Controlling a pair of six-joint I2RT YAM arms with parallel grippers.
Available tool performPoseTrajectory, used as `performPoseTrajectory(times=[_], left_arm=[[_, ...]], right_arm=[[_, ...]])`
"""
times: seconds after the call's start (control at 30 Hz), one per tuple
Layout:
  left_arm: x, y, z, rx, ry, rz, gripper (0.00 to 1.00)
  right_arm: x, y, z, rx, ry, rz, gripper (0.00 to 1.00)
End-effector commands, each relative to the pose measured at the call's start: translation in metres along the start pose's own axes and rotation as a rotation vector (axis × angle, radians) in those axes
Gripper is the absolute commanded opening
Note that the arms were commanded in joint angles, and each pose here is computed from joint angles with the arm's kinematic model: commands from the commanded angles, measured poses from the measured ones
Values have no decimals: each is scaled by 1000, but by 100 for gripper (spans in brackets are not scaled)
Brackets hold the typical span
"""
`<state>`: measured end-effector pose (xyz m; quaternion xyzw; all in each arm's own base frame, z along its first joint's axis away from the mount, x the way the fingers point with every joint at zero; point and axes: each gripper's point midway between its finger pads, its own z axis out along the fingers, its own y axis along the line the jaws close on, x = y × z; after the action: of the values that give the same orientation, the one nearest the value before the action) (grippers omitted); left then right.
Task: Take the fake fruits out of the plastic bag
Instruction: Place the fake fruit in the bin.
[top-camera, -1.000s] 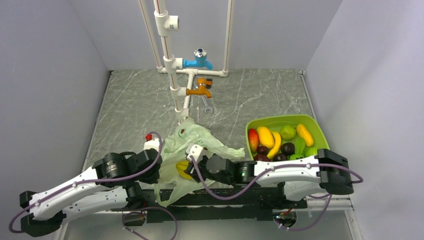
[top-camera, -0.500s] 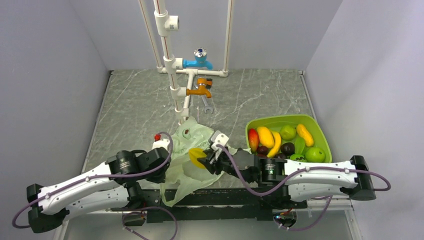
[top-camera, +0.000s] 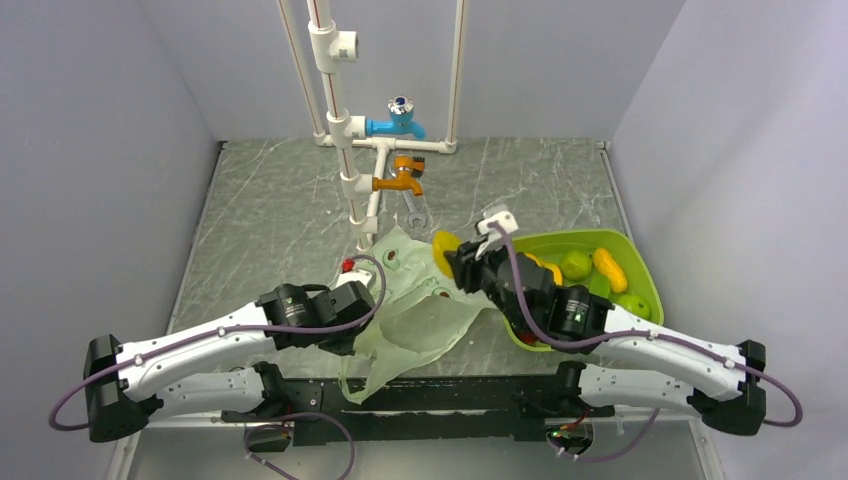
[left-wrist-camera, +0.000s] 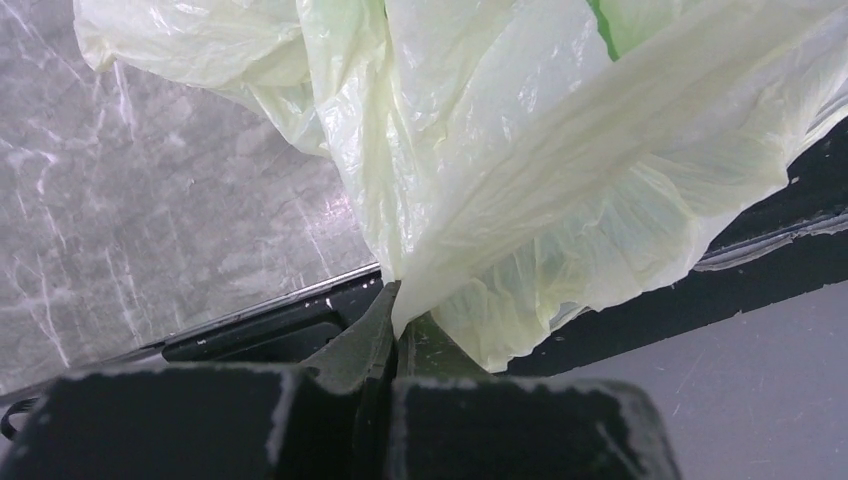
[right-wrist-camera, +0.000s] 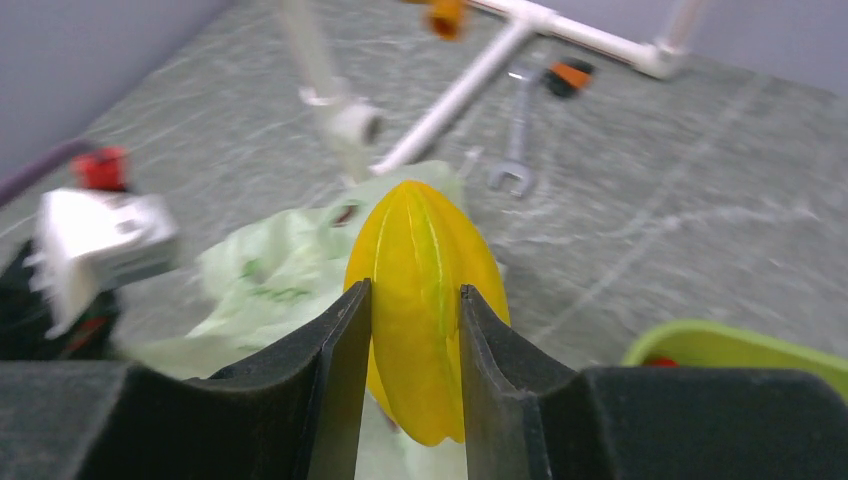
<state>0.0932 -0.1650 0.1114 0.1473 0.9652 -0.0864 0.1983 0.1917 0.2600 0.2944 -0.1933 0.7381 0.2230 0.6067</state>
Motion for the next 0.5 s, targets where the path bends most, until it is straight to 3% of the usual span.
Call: performPoseTrajectory(times=[0.0,0.13,0.27,0.47], left_arm=[[-18,-12,-6,14,-36,27,9],[-23,-10,-13,15,-61,16,43],[-32,-12,-30,60,-116,1,64],[-41,-7,-64,120,-201,-26,70]], right_arm=[[-5,-60,-3,221,26,75,0],[14,-114,-7,425,88,117,0],[35,-163,-19,604,122,189,0],[73,-225,-41,823,202,284,0]])
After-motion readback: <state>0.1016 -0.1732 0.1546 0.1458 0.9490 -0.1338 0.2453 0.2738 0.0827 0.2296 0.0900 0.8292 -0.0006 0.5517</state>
